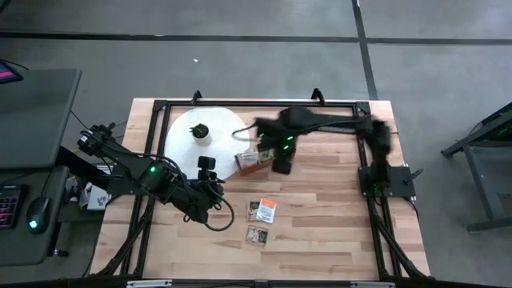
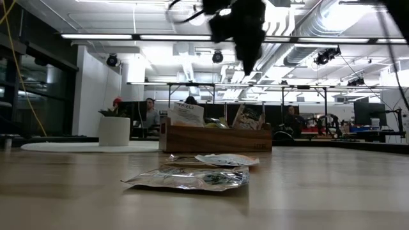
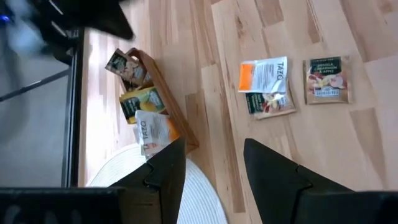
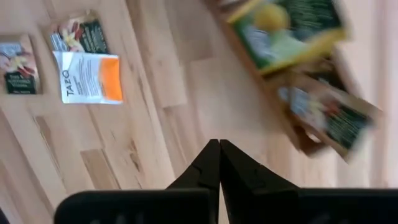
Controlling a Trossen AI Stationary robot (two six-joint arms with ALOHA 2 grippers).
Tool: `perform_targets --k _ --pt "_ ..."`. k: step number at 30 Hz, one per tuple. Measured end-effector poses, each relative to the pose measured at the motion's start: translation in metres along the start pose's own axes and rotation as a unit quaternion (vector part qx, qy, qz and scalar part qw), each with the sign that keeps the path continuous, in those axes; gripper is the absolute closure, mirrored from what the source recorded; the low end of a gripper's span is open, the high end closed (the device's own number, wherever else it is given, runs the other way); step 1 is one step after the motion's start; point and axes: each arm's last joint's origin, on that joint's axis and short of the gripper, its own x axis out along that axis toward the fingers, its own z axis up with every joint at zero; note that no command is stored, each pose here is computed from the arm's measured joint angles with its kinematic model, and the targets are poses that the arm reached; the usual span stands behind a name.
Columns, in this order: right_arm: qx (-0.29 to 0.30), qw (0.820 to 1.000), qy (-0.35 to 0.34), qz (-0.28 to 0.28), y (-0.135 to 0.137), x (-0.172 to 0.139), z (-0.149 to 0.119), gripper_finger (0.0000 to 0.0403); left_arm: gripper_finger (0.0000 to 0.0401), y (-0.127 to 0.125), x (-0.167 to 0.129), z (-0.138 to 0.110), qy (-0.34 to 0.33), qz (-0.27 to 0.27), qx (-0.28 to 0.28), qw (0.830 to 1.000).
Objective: Pick & Place Tea
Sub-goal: Put the brown tea bag into the right section of the wooden organizer
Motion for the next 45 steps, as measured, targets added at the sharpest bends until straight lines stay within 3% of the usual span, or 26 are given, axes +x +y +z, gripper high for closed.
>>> perform_targets --k 3,6,10,13,22,32,45 --pt "0.038 0.997 -0.070 0.017 -0.011 -0.021 -0.032 0.0402 0.0243 0.001 0.000 -0.001 0.002 0.012 0.004 1.000" --pt "0.093 0.979 -0.174 0.039 -0.016 -0.026 -0.062 0.0402 0.0243 0.002 0.000 -0.001 0.002 0.025 0.013 1.000" --pt "0.149 0.941 -0.297 0.057 -0.009 -0.008 -0.085 0.0402 0.0243 0.002 0.000 -0.001 0.002 0.028 0.017 0.999" --pt "0.190 0.920 -0.339 0.046 -0.003 0.019 -0.091 0.0402 0.0243 0.002 0.000 -0.001 0.002 0.028 0.016 0.999" --pt "0.299 0.877 -0.373 -0.048 0.009 0.077 -0.088 0.0403 0.0243 0.002 0.000 -0.001 0.001 0.026 0.014 1.000" --pt "0.320 0.881 -0.346 -0.031 0.011 0.113 -0.072 0.0403 0.0243 0.002 0.000 -0.001 0.000 0.024 0.005 1.000" --pt "0.377 0.852 -0.357 -0.066 -0.005 0.112 -0.072 0.0403 0.0243 0.002 0.000 -0.001 0.000 0.024 0.002 1.000"
